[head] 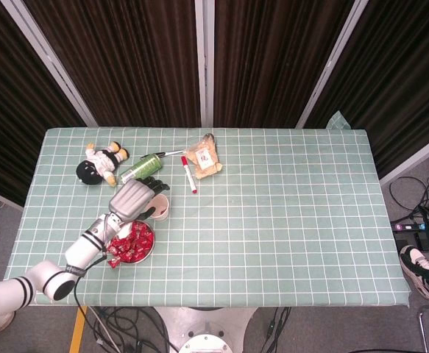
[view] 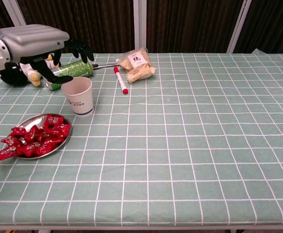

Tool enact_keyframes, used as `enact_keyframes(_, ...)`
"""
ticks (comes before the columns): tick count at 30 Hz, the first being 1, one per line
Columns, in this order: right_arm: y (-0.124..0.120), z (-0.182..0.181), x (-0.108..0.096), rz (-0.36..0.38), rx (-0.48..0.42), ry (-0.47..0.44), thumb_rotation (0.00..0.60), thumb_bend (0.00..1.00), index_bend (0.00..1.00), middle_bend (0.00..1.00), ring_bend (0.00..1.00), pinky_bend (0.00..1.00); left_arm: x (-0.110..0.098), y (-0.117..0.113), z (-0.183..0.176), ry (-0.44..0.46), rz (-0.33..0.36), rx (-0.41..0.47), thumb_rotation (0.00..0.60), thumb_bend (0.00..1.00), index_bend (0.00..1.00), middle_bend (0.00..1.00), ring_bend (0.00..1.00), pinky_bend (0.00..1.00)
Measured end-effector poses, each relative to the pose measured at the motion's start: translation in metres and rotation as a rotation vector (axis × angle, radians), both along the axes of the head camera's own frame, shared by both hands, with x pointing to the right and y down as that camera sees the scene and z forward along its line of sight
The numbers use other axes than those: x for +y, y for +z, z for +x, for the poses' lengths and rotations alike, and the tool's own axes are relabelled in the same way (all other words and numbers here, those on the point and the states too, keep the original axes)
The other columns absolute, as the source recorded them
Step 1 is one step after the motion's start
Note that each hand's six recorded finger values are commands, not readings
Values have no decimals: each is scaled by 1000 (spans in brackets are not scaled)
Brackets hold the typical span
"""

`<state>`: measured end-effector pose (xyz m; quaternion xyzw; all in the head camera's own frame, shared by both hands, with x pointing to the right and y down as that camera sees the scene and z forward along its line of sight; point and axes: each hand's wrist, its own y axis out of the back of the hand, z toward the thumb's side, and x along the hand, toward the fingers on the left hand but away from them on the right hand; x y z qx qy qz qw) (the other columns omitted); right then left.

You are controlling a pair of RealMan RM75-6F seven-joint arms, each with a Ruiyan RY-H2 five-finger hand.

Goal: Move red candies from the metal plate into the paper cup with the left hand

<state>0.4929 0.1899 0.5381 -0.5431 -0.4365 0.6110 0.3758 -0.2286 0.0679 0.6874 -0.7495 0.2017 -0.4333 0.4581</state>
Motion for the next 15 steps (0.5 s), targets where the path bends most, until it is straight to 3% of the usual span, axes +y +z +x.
enact_keyframes(7,-1,-2,-3,7,-3,-13,600,100,0,99,68,176,24,-27,-45,-69,52,25,600,317,293,367,286,487)
enact_keyframes(15,1,-7,-4,5,-16,-31,600,101,0,99,68,176,81,-33,-90,-80,-49,-66,600,188,293,361,286,437)
